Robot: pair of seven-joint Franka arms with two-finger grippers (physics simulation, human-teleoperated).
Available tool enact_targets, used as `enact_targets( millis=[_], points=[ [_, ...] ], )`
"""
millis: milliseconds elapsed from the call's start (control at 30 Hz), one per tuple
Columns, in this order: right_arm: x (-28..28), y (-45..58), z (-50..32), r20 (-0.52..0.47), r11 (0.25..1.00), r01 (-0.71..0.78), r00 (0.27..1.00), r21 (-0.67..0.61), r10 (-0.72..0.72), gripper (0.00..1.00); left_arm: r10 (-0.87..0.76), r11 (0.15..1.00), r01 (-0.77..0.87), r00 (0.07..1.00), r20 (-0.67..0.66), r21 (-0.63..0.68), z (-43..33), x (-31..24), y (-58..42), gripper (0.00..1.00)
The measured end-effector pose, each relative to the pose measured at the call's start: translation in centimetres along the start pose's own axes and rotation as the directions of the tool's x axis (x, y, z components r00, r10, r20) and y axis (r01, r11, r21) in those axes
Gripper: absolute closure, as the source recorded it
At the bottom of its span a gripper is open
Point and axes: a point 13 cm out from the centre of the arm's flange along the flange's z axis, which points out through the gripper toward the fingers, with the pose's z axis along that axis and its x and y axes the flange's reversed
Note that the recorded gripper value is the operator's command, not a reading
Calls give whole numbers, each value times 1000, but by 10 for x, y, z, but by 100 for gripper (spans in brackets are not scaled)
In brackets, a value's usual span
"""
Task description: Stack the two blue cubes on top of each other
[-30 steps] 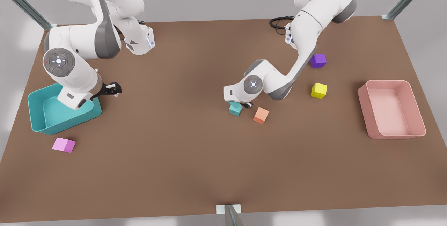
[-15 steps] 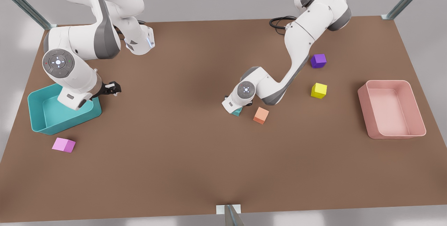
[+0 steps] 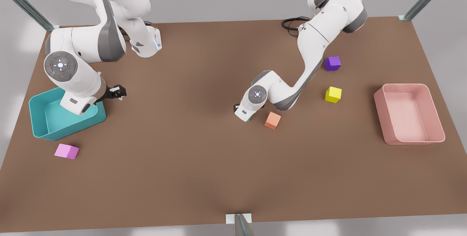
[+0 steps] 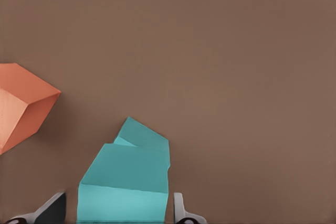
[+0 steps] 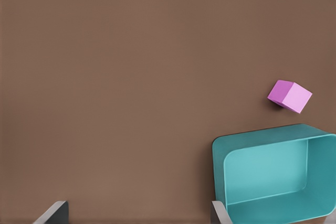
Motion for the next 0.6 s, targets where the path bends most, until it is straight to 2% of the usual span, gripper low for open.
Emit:
enact_targets(
  millis=[133,200,267,300,333,400,433,500,600],
  points=[
    [0,0,0,0,1000,2,1000,0,-2,0,-55,998,55,998,28,16,-42,-2,5,0],
    [0,-1,0,0,1000,2,1000,0,-2,0,-119,991,114,990,77,67,-119,-27,18,0],
    [0,-1,0,0,1000,2,1000,0,-2,0,-291,951,272,948,127,148,-242,-106,104,0],
    [0,-1,0,0,1000,2,1000,0,-2,0,-377,921,357,916,135,154,-284,-138,178,0],
    [0,-1,0,0,1000,3,1000,0,-3,0,-428,902,412,892,148,126,-311,-148,239,0],
    [0,-1,0,0,1000,4,1000,0,-4,0,-450,887,461,875,180,-27,-330,-120,318,0],
    [0,-1,0,0,1000,4,1000,0,-4,0,-441,887,457,880,176,-63,-346,-99,336,0],
    [0,-1,0,0,1000,5,1000,0,-5,0,-395,908,408,910,128,-93,-366,-62,347,0],
    [0,-1,0,0,1000,5,1000,0,-5,0,-320,940,321,947,26,-119,-365,-36,357,0]
  ],
)
